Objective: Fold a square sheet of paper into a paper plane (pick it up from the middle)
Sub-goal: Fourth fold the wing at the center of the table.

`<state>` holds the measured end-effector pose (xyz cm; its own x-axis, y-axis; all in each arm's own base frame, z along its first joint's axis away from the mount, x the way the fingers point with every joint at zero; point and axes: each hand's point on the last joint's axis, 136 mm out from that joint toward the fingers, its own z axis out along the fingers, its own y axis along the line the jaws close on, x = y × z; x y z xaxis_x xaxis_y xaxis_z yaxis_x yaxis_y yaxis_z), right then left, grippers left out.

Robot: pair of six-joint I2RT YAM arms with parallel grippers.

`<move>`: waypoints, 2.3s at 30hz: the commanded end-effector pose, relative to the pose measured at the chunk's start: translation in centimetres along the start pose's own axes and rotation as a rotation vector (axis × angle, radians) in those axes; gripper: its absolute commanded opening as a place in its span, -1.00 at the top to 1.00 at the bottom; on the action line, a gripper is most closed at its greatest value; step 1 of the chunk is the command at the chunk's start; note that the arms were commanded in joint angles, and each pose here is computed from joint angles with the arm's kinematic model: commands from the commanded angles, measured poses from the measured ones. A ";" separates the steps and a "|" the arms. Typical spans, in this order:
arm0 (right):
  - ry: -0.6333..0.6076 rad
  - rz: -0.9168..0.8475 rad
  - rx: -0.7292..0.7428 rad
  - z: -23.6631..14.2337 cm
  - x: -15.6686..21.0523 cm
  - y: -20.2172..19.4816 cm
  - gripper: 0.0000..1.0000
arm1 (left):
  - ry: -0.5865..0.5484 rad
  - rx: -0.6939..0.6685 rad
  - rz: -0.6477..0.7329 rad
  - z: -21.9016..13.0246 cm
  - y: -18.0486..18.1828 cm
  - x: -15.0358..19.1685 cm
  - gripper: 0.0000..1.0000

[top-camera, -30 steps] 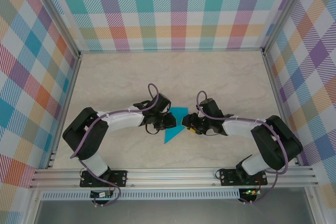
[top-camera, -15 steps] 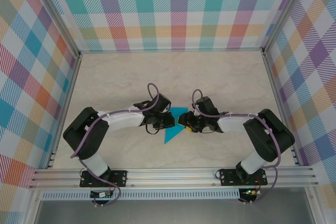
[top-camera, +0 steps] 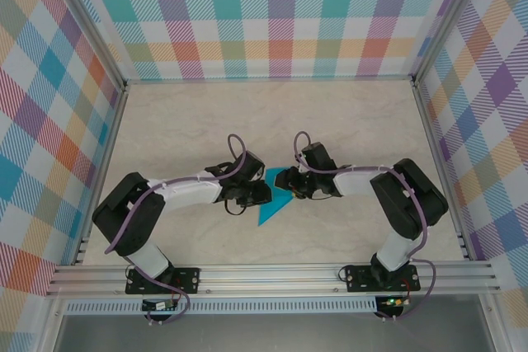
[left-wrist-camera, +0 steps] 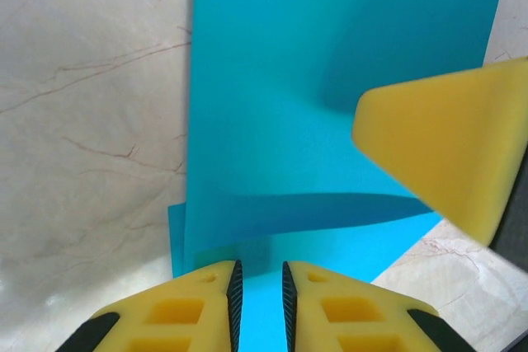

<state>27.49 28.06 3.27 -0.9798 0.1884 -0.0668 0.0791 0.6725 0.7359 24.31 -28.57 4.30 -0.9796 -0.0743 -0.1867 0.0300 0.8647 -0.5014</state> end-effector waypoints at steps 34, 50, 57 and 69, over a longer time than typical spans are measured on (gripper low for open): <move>-0.002 0.056 -0.076 -1.0 0.3 0.1 0.79 | -0.091 0.045 0.082 -3.8 -1.7 1.8 0.39; 0.017 0.003 -0.052 -1.5 0.8 1.4 0.55 | -0.168 -0.399 0.538 -1.8 -2.3 4.2 0.07; 0.020 -0.005 -0.071 -2.0 -0.1 1.9 0.49 | -0.239 -0.596 0.611 -1.6 -1.9 3.7 0.04; 0.030 -0.001 -0.080 -2.1 -0.7 2.2 0.50 | -0.250 -0.618 0.593 -0.9 -0.6 4.2 0.06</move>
<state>27.53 27.66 5.89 -0.9811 0.1897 -0.0380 0.0889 0.6167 0.7822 20.38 -29.61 5.05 -0.7681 0.4185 -0.4847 0.3438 0.9081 0.2392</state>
